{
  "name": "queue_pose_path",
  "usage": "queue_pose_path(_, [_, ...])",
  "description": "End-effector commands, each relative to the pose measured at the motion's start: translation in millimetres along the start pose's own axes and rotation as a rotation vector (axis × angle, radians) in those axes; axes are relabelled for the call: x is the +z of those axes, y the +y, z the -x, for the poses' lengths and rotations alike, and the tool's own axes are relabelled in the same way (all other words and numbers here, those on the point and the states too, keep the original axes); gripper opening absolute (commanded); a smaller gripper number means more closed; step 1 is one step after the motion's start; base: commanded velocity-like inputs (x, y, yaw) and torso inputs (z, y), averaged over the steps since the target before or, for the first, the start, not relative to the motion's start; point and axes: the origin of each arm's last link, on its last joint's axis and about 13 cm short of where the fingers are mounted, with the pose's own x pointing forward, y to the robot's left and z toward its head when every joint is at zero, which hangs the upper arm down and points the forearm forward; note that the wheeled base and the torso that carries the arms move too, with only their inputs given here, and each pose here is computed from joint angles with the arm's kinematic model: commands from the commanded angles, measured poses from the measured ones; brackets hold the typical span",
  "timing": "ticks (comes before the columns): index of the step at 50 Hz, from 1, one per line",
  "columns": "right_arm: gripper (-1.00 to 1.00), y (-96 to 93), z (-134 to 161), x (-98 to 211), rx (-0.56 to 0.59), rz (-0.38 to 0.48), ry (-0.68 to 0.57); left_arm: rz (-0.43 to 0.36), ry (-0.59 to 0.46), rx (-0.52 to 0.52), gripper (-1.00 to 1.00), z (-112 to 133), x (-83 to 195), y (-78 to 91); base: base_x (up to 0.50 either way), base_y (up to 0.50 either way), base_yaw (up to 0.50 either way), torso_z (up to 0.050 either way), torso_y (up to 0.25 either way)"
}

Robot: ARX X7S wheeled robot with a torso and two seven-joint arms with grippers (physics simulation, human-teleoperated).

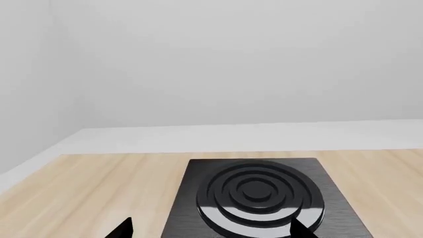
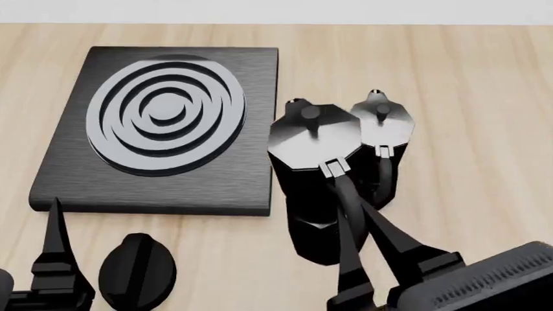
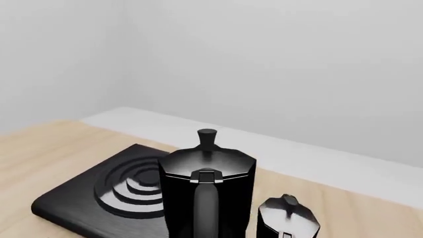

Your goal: Put the right moka pot on the stove.

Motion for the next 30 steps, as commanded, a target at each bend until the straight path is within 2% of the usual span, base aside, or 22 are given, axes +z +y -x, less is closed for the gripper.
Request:
queue_pose_path(1, [-1.00,3.3,-11.2,7.9,0.030,0.027,-0.038,0.001,-0.001,0.000,1.00,0.1,1.0,0.1,0.00,0.00,0.00,0.000,0.000])
queue_pose_path(30, [-1.00,5.8,-54.0,6.9,0.091,0.031,-0.014,0.004,-0.008,0.000,1.00,-0.2,0.5,0.2,0.00,0.00,0.00,0.000,0.001])
